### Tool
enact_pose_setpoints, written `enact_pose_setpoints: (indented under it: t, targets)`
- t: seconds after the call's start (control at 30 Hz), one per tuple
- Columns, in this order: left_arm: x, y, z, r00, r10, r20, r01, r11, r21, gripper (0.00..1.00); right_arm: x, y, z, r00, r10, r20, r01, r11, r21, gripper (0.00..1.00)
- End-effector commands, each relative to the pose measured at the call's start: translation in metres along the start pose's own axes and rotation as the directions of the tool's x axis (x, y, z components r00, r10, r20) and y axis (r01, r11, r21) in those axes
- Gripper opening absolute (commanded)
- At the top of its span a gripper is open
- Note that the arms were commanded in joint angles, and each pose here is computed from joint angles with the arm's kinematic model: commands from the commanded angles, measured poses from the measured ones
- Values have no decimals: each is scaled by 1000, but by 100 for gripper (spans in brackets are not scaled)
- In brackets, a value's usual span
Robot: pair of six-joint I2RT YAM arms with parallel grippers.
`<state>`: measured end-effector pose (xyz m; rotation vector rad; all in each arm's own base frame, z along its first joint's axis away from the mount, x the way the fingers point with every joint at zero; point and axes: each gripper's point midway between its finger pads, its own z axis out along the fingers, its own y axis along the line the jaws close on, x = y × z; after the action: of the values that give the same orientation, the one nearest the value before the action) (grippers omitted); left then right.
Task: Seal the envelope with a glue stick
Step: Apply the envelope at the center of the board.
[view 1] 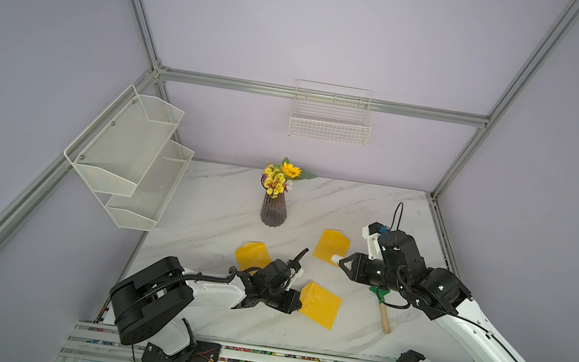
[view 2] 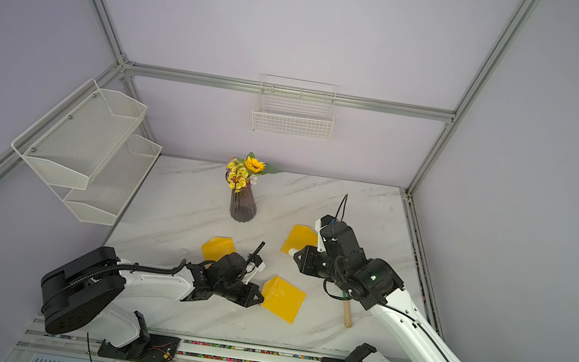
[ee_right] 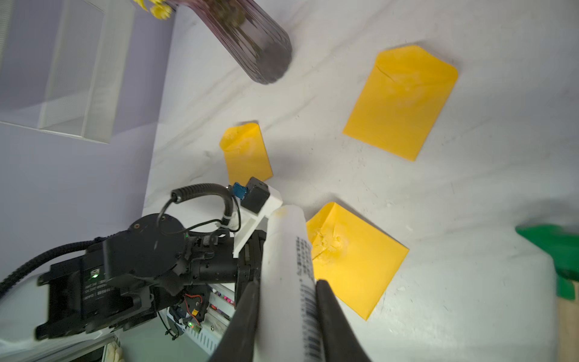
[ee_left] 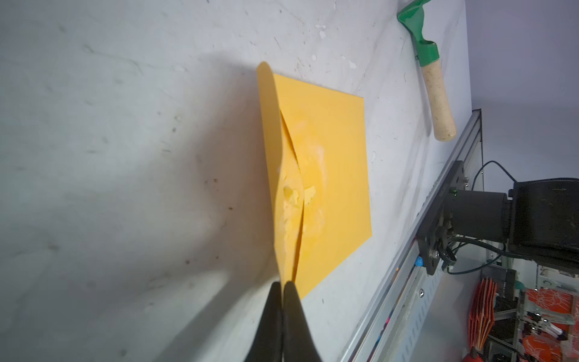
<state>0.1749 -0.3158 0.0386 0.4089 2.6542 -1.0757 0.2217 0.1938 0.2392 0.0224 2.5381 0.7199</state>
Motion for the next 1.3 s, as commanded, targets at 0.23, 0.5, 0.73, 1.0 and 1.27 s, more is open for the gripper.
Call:
enact_pose_setpoints:
  t: [0.23, 0.5, 0.73, 1.0, 1.27]
  targets:
    - [9, -27, 43, 997, -71, 31, 66, 989, 130, 0, 63, -56, 35, 935, 94, -342, 10, 957, 291, 0]
    - [13, -28, 41, 996, -78, 37, 72, 988, 139, 0, 87, -81, 64, 927, 117, -355, 29, 925, 380, 0]
    - [18, -27, 41, 996, -89, 24, 84, 986, 143, 0, 106, -78, 95, 925, 76, -373, 95, 903, 420, 0]
    - [20, -26, 44, 996, -88, 11, 86, 986, 144, 0, 107, -83, 111, 939, 42, -341, 122, 887, 445, 0]
    - [21, -25, 46, 995, -96, 10, 94, 985, 148, 0, 124, -78, 135, 922, 59, -382, 95, 923, 373, 0]
